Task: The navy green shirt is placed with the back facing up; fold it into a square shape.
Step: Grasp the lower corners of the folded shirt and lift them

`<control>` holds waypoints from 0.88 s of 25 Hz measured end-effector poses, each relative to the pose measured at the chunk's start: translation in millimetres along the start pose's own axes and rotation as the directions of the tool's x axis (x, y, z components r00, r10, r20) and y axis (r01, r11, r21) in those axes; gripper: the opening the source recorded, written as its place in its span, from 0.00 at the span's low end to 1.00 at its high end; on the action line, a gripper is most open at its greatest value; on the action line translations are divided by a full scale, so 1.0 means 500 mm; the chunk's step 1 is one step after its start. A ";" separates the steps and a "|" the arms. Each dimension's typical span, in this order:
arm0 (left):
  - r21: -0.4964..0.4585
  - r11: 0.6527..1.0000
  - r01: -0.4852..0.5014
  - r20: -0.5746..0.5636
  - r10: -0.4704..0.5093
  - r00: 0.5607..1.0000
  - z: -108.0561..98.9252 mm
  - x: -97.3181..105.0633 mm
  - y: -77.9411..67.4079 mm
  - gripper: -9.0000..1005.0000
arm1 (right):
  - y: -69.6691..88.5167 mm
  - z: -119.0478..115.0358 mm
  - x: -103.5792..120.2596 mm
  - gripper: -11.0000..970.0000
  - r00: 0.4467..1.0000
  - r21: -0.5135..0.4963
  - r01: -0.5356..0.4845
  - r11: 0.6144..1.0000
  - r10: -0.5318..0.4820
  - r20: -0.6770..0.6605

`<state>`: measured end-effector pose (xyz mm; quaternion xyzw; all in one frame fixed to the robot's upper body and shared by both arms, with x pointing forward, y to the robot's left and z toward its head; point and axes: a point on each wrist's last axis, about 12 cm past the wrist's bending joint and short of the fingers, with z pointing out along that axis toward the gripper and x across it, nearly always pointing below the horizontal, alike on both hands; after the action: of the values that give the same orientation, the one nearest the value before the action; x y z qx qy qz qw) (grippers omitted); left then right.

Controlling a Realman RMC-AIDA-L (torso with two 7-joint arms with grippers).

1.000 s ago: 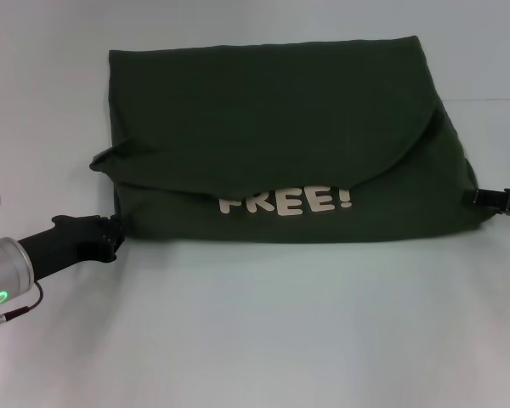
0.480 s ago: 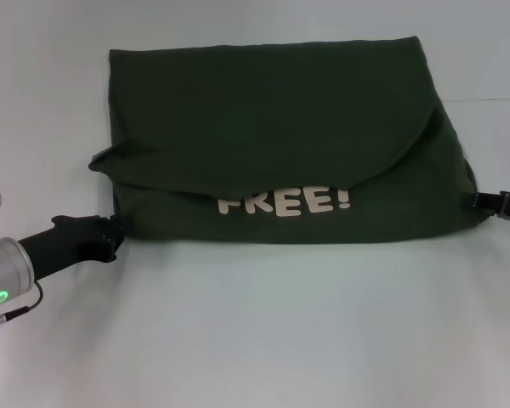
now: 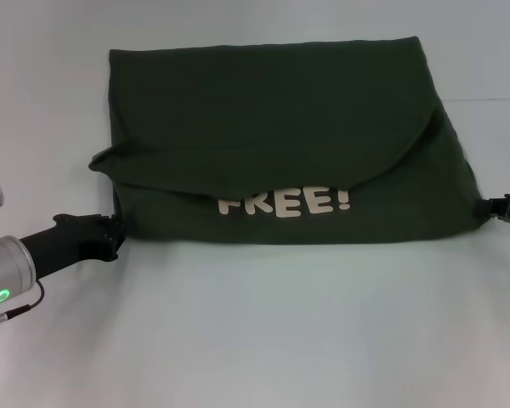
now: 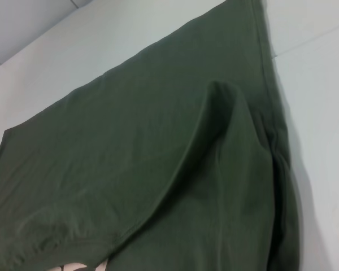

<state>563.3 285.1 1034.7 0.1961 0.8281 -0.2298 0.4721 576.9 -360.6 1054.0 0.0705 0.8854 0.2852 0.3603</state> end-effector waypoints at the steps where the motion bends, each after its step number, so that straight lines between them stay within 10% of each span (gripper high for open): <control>1: 0.000 1.000 0.000 0.000 0.000 1.000 0.000 0.000 0.000 0.05 | 0.000 0.000 0.000 0.12 1.000 0.000 0.000 1.000 0.000 0.000; 22: 0.026 0.998 0.064 0.020 -0.065 0.998 -0.048 0.027 0.003 0.05 | -0.043 -0.070 0.060 0.05 0.997 -0.072 0.005 0.997 0.001 0.075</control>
<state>540.9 301.5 1033.5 0.1729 0.8260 -0.2577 0.4706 533.0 -384.4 1044.2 0.0672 0.8603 0.3139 0.3960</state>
